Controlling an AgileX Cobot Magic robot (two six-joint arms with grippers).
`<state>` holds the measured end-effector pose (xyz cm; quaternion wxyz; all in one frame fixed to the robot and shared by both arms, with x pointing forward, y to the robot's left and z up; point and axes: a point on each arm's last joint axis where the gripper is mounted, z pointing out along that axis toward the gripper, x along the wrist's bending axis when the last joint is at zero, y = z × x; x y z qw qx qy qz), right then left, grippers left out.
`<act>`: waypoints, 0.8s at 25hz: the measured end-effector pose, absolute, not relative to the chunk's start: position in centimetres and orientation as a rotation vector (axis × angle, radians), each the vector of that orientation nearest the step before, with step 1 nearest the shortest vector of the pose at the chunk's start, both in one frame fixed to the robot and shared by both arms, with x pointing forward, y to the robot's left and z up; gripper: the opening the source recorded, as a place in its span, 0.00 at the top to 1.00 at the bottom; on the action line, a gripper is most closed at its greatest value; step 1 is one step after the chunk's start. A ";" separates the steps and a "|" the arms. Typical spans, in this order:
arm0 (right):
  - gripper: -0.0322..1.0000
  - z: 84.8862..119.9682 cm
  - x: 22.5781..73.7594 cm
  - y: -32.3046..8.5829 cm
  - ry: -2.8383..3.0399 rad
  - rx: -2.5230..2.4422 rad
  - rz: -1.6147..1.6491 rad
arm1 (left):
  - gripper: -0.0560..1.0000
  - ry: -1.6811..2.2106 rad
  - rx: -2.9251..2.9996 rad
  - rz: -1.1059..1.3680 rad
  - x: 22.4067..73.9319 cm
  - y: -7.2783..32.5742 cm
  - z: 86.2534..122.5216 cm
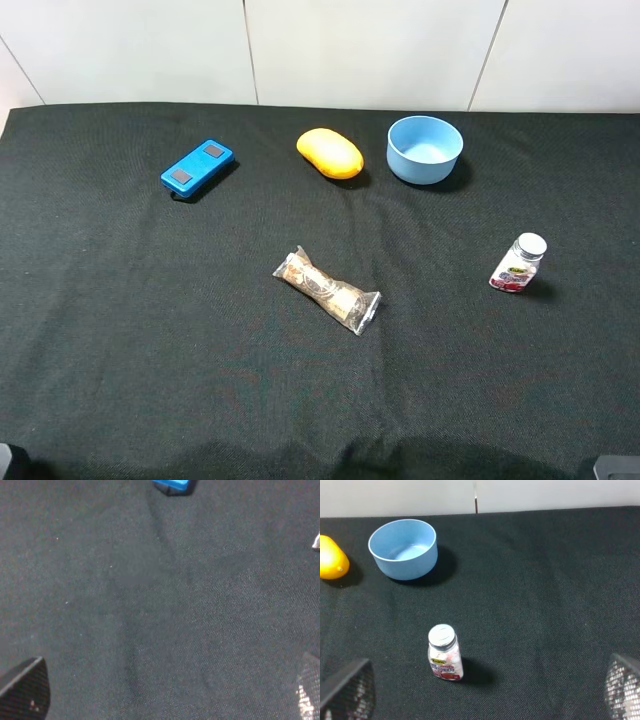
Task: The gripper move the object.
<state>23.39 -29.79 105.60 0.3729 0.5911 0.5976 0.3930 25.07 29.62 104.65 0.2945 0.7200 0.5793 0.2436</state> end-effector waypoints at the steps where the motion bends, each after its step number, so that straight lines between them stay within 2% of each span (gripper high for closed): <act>1: 0.30 105.6 23.4 -29.8 1.531 1.514 1.007 | 0.03 1.540 1.914 0.651 25.0 29.6 104.3; 20: 0.30 105.6 23.4 -29.8 1.530 1.513 1.008 | 0.03 1.439 1.804 0.768 22.7 30.0 103.9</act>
